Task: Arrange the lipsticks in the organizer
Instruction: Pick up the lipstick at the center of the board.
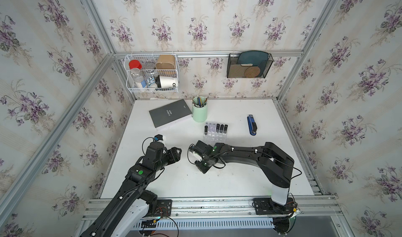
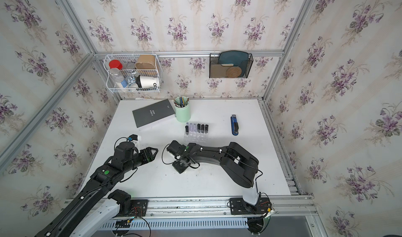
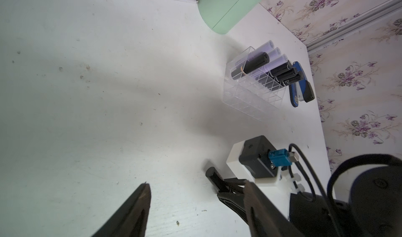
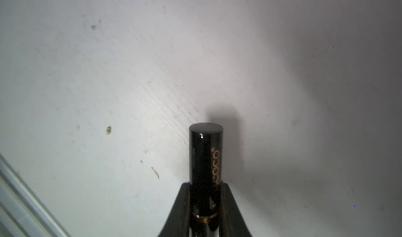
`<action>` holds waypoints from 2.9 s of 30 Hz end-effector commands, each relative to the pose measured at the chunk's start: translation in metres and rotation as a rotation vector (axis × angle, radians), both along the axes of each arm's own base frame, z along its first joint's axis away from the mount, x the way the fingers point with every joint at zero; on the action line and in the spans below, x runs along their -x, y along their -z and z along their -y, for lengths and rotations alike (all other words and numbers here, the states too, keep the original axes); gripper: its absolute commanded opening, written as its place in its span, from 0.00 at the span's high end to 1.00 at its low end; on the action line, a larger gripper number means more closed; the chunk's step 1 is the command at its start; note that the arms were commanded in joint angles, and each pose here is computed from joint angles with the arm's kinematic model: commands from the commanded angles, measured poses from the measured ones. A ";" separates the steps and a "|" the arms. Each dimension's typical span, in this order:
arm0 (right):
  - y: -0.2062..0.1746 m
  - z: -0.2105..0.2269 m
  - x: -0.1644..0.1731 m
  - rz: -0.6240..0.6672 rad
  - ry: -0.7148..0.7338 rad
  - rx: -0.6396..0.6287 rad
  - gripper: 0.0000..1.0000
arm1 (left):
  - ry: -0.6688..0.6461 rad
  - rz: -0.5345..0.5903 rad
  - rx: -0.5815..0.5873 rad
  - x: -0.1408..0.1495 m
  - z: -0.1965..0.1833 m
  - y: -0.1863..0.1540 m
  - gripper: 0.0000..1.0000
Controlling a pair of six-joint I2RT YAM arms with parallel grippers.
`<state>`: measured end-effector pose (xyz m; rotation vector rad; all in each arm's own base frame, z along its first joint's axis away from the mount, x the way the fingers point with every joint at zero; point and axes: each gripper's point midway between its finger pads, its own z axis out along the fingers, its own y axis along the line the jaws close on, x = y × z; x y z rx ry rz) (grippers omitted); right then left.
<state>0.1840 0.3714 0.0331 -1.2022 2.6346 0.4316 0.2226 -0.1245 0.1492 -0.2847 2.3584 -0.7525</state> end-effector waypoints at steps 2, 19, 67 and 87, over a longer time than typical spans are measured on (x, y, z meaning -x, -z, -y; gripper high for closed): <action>-0.029 -0.011 0.009 -0.067 0.000 -0.127 0.86 | 0.086 -0.029 0.090 0.011 0.016 -0.007 0.28; -0.189 0.000 -0.047 0.099 0.406 -1.031 0.89 | 0.409 0.273 0.332 0.047 0.090 -0.044 0.30; -0.219 0.032 -0.048 -0.162 0.342 -0.988 0.49 | 0.716 0.578 0.064 0.013 0.148 -0.079 1.00; -0.257 0.025 -0.035 -0.256 0.195 -1.021 0.48 | 0.851 0.419 0.644 0.018 0.149 -0.114 1.00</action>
